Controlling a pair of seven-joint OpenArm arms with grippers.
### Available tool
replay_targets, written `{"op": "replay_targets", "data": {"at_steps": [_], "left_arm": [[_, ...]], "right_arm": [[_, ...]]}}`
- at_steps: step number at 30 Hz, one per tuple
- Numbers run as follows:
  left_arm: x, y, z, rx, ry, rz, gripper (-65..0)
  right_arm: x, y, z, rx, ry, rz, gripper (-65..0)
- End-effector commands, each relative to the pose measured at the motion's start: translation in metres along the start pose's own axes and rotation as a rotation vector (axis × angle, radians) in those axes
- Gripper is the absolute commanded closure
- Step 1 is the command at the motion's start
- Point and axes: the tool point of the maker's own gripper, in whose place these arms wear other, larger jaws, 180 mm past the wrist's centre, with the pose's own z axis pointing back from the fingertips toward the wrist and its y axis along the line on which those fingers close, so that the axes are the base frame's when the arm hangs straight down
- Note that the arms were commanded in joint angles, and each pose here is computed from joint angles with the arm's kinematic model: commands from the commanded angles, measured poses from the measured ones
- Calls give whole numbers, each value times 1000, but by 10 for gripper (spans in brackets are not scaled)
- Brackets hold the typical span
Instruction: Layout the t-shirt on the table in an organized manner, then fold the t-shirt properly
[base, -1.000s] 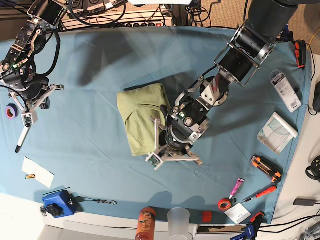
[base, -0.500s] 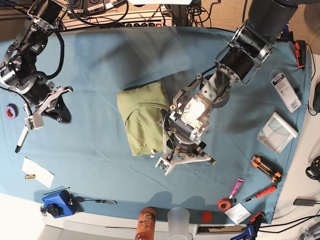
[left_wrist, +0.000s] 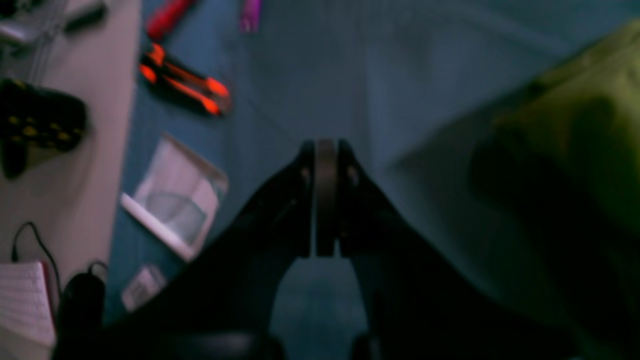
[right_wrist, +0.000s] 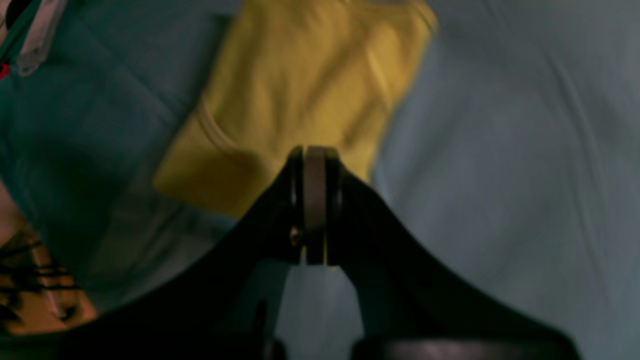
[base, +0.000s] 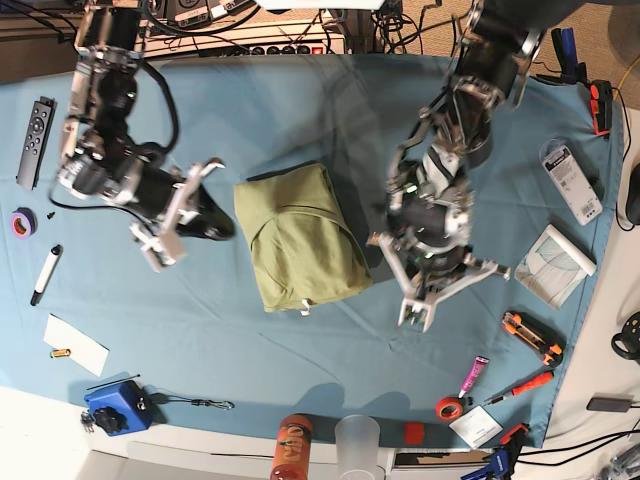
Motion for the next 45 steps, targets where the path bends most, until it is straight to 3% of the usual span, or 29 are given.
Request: {"op": "replay_targets", "data": {"at_steps": [1, 5, 10, 13, 18, 23, 29, 33, 39, 45], "left_arm": [[10, 14, 3, 26, -46, 16, 0], [-20, 33, 2, 32, 15, 48, 0], [-45, 39, 6, -8, 65, 80, 0], [-52, 35, 13, -57, 66, 103, 0], [-59, 37, 24, -59, 63, 124, 0], [-67, 32, 38, -79, 48, 101, 0], [-93, 22, 46, -111, 101, 70, 0], [-103, 19, 50, -118, 122, 67, 0], [-122, 23, 54, -110, 164, 30, 0], [-151, 36, 60, -90, 226, -41, 0]], "right_arm": [[23, 4, -4, 10, -75, 33, 0], [25, 16, -42, 35, -76, 30, 0], [-10, 15, -89, 76, 26, -100, 0], [-27, 12, -99, 83, 72, -150, 0], [-24, 19, -95, 115, 100, -146, 0], [3, 32, -75, 120, 93, -36, 0], [22, 14, -34, -60, 72, 39, 0], [1, 3, -6, -144, 96, -8, 0], [-59, -14, 49, -293, 208, -145, 0], [-86, -1, 104, -357, 218, -229, 0]]}}
